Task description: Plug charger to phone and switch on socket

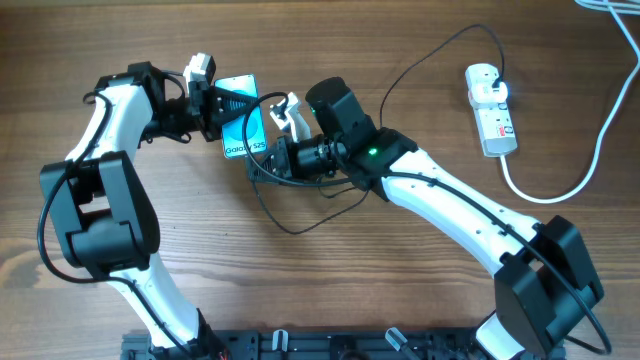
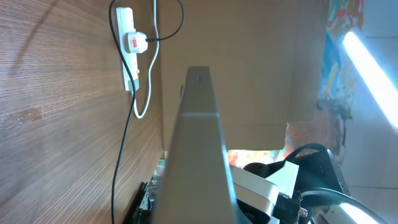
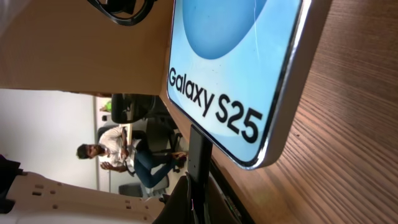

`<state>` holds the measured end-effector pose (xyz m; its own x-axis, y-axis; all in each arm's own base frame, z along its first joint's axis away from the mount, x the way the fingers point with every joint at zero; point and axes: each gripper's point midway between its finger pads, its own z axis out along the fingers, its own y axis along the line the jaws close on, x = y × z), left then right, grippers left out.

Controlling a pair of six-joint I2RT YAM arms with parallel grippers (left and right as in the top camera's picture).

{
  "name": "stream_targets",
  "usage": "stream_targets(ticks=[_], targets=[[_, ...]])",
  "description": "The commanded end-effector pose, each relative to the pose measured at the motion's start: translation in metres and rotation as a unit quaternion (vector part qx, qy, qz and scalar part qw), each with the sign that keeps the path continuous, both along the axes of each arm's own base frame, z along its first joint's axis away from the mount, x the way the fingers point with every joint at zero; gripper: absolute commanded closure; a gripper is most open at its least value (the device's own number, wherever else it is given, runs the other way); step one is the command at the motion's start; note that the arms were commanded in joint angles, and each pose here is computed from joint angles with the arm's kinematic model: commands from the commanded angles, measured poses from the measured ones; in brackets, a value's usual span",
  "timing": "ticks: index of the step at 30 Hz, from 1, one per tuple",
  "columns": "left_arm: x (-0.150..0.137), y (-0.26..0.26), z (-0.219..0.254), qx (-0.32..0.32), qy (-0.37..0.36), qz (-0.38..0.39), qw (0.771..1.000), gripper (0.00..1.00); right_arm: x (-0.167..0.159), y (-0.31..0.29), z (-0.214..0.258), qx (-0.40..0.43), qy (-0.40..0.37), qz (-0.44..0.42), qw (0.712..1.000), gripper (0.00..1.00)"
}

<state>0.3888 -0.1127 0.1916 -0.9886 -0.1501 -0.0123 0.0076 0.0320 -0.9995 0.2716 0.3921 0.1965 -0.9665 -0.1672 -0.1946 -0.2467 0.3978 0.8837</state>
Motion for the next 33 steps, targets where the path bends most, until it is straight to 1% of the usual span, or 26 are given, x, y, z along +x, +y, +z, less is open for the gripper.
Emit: stream_targets(ticks=[1, 13, 19, 22, 30, 31, 32, 33], targets=[[-0.011, -0.015, 0.002, 0.001, 0.017, -0.019, 1.0, 0.96, 0.067, -0.024, 0.017, -0.006, -0.073, -0.116, 0.991, 0.95], [-0.025, -0.017, 0.006, 0.004, 0.0, -0.024, 1.0, 0.96, 0.074, -0.026, 0.018, -0.007, -0.078, -0.13, 0.988, 0.95], [-0.027, -0.017, 0.005, 0.008, 0.003, -0.026, 1.0, 0.96, 0.073, -0.026, 0.018, -0.005, -0.077, -0.127, 0.989, 0.95], [-0.032, -0.022, 0.001, 0.02, 0.011, -0.039, 0.999, 0.96, 0.073, -0.026, 0.019, -0.004, -0.078, -0.128, 0.989, 0.95], [-0.036, -0.032, 0.001, 0.021, 0.004, -0.053, 0.998, 0.96, 0.073, -0.026, 0.019, -0.004, -0.08, -0.127, 0.989, 0.95], [-0.035, -0.031, 0.001, 0.021, 0.002, -0.051, 0.998, 0.96, 0.073, -0.026, 0.019, -0.005, -0.082, -0.125, 0.989, 0.83], [-0.034, -0.028, 0.001, 0.02, 0.002, -0.047, 0.999, 0.96, 0.072, -0.025, 0.018, -0.005, -0.085, -0.121, 0.989, 0.44], [-0.033, -0.026, 0.001, 0.019, 0.002, -0.043, 0.999, 0.96, 0.068, -0.024, 0.02, 0.0, -0.088, -0.108, 0.99, 0.33]])
